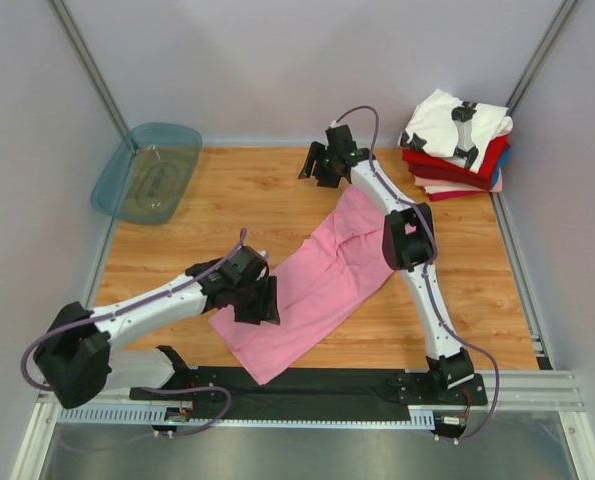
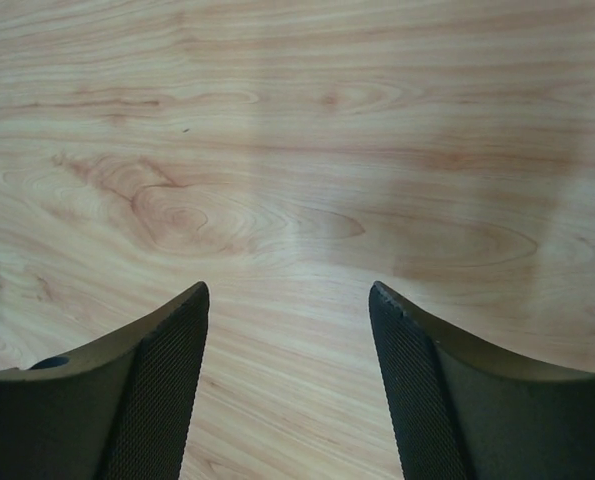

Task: Fold and stack the t-shirts
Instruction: Fold the tshirt

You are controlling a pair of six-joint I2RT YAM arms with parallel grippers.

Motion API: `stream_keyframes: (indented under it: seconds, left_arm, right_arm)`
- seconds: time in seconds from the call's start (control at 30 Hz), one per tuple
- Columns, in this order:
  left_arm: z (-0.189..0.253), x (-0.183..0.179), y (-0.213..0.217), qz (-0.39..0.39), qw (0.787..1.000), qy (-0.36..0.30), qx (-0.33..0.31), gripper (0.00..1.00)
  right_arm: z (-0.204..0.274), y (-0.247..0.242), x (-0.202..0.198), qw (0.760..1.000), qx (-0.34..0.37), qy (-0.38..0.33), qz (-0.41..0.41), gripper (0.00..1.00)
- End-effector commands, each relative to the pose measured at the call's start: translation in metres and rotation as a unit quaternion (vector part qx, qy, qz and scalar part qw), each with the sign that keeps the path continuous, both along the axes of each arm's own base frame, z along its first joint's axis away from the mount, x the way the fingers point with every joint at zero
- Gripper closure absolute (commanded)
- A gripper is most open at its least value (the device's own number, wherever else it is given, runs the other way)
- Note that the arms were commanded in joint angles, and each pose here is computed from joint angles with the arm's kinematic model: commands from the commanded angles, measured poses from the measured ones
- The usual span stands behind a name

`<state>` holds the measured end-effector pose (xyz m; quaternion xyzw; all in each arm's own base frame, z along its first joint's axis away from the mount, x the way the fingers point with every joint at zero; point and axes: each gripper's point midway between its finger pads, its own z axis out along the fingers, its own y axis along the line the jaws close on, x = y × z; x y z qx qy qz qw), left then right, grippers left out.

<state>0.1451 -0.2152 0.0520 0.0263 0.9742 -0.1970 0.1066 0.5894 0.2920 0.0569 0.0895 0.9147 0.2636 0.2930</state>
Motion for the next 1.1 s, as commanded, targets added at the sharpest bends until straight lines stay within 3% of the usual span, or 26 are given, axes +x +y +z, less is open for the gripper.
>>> stream_keyframes:
  seconds: [0.0,0.17,0.2,0.23,0.33,0.37,0.5,0.57,0.7,0.83,1.07]
  left_arm:
    - [0.047,0.001,-0.004,0.031,0.998,-0.035,-0.041,0.38]
    - [0.099,0.039,0.012,0.011,0.988,-0.151,0.01,0.36]
    - [0.101,0.047,0.019,-0.007,0.985,-0.164,0.05,0.36]
    - [0.104,0.041,0.031,-0.02,0.985,-0.151,0.085,0.36]
    - [0.134,0.05,0.052,-0.026,0.974,-0.175,0.144,0.36]
    - [0.14,0.051,0.056,-0.029,0.971,-0.182,0.151,0.36]
    - [0.165,0.047,0.071,-0.063,0.961,-0.214,0.166,0.36]
    - [0.17,0.045,0.088,-0.076,0.951,-0.222,0.203,0.36]
    - [0.182,0.054,0.142,-0.025,0.91,-0.265,0.317,0.32]
    - [0.178,0.054,0.141,-0.012,0.913,-0.284,0.293,0.31]
    - [0.167,0.051,0.151,0.006,0.907,-0.291,0.304,0.3]
  right_arm:
    - [0.135,0.004,0.007,0.988,0.016,-0.149,0.037,0.32]
    - [0.193,-0.07,-0.022,0.976,-0.105,-0.184,-0.047,0.3]
    - [0.222,-0.094,-0.034,0.968,-0.127,-0.202,-0.081,0.29]
    - [0.201,-0.108,-0.049,0.97,-0.154,-0.17,-0.085,0.29]
    - [0.197,-0.15,-0.083,0.964,-0.202,-0.131,-0.116,0.24]
    - [0.164,-0.165,-0.104,0.964,-0.229,-0.075,-0.108,0.23]
    - [0.107,-0.181,-0.156,0.963,-0.258,0.004,-0.081,0.21]
    - [0.076,-0.179,-0.175,0.965,-0.255,0.037,-0.057,0.2]
    - [0.046,-0.17,-0.188,0.969,-0.236,0.066,-0.036,0.21]
    - [0.024,-0.165,-0.191,0.965,-0.245,0.088,-0.028,0.21]
    - [-0.033,-0.15,-0.188,0.96,-0.24,0.141,-0.008,0.21]
